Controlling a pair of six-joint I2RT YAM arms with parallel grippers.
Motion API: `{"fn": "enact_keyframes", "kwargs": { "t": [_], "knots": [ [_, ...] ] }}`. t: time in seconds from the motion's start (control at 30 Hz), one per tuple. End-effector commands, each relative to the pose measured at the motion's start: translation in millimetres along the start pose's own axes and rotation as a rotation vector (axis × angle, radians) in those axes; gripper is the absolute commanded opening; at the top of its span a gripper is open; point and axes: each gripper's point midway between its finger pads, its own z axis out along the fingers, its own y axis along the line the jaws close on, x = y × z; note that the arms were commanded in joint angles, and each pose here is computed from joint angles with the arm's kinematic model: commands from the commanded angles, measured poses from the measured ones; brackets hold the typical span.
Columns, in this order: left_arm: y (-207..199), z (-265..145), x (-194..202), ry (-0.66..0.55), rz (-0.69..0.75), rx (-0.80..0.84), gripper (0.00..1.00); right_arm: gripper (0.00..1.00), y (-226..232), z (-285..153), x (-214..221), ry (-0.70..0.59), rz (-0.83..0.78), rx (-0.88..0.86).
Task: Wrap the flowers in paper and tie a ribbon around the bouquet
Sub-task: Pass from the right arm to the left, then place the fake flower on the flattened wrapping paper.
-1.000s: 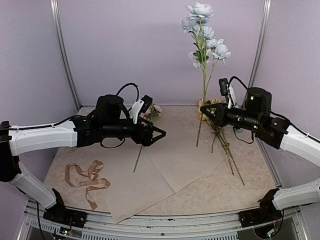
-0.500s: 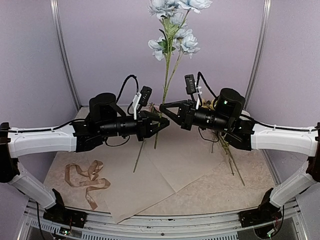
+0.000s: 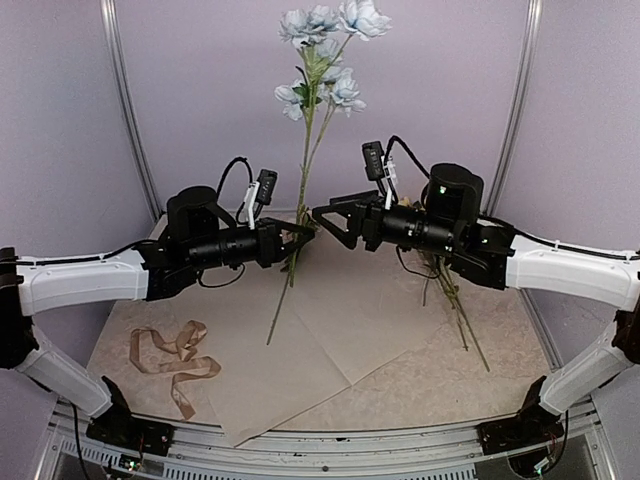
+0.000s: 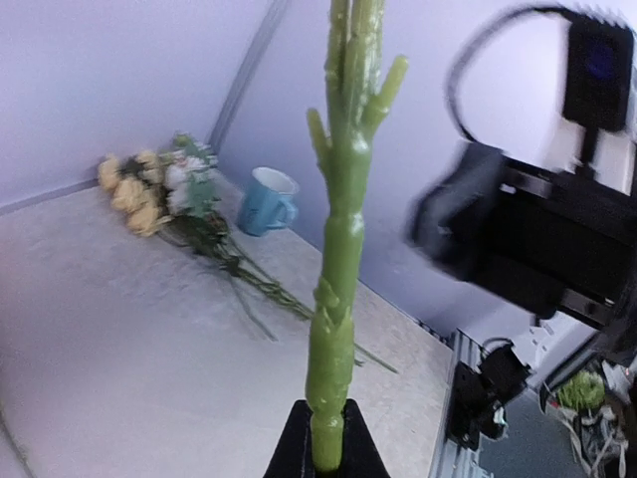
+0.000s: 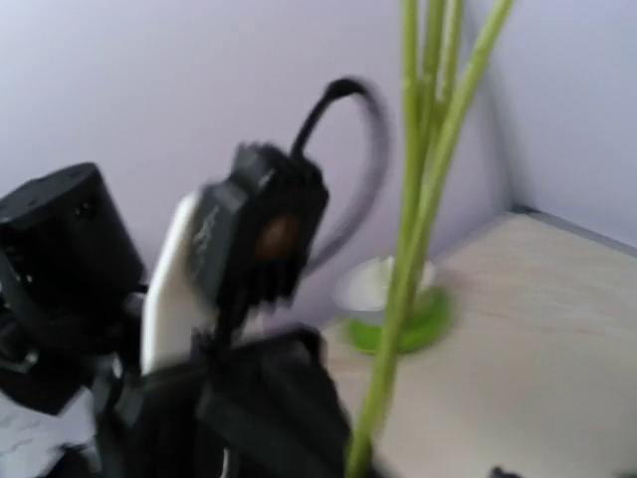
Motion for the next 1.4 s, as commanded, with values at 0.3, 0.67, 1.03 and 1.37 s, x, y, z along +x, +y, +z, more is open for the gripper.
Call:
{"fn": "enact_keyframes", "kwargs": {
  "t": [0.3, 0.67, 1.03, 1.37],
  "knots": [
    [210, -51, 149, 0.307, -0.574, -0.503, 0.00, 0.79, -153, -116, 63, 0.328, 0.098, 0.846],
    [215, -54, 190, 0.390, -0.614, -0.549, 0.13, 0.67, -253, -259, 189, 0.868, 0.318, 1.260],
    [182, -57, 153, 0.407, -0.463, -0.654, 0.60, 0.41, -271, -296, 219, 0.999, 0.392, 1.311],
    [142, -59, 95, 0.362, -0.272, -0.656, 0.66, 0.32, -280, -310, 250, 1.064, 0.459, 1.276]
  ]
}}
